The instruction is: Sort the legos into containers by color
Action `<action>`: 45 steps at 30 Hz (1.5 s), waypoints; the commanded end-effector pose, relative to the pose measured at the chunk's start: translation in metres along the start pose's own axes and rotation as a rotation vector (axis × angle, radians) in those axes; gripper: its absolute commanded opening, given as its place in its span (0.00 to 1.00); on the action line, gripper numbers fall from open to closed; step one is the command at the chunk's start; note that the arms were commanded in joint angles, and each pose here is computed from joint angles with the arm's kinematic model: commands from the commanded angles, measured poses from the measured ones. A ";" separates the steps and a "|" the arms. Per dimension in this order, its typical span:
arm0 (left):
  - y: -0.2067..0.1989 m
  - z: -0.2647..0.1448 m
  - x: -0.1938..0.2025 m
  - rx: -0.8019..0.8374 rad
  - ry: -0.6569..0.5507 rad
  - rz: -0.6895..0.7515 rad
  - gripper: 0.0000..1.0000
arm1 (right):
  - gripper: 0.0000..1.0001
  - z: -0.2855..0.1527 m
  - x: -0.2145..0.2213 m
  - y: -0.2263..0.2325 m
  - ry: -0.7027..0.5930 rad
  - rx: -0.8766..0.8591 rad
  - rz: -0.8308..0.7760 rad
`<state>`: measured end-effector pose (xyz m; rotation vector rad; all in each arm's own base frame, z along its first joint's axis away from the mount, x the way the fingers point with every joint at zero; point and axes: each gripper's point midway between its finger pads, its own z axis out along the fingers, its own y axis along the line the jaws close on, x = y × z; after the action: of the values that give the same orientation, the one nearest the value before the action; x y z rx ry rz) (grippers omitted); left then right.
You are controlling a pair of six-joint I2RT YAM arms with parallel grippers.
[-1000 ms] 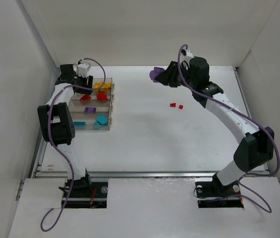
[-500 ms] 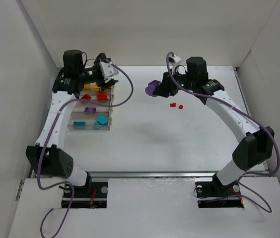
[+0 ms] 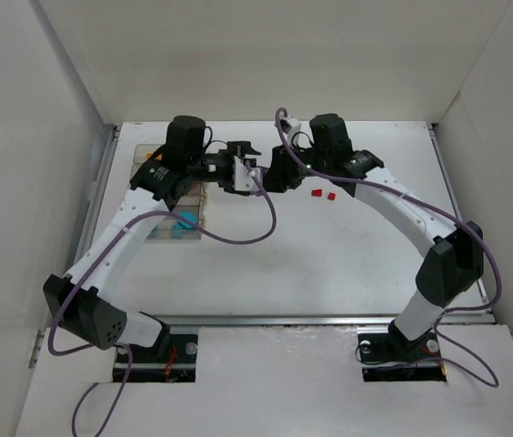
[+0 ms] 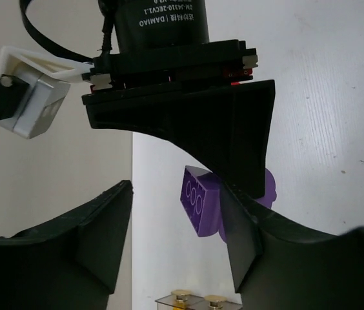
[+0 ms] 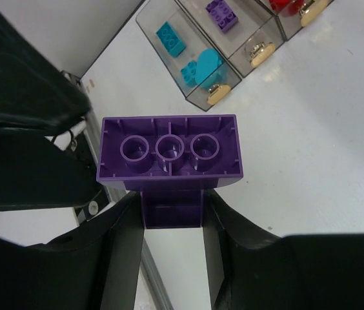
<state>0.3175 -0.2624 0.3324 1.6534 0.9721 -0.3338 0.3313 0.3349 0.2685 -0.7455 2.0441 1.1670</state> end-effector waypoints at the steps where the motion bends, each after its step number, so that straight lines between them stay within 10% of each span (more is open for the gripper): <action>1: -0.002 -0.004 -0.001 0.017 0.027 0.035 0.51 | 0.00 -0.008 -0.022 0.019 -0.070 -0.020 -0.052; 12: -0.015 0.002 0.016 0.099 0.094 -0.004 0.33 | 0.00 -0.007 -0.026 0.028 -0.087 -0.030 -0.076; 18: -0.013 0.006 0.015 0.098 0.098 -0.030 0.00 | 0.00 -0.005 -0.024 0.033 -0.082 -0.039 -0.080; 34: 0.072 -0.012 0.054 -0.329 0.207 -0.404 0.00 | 0.00 0.010 0.013 0.010 0.016 0.011 -0.005; 45: 0.026 -0.096 0.211 -0.402 0.581 -0.680 0.00 | 0.00 0.011 0.024 0.003 0.027 0.035 0.008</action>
<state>0.4408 -0.1267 0.2846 1.0639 1.7327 -0.1116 0.3166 0.3407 0.2374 -0.7360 2.1344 1.1344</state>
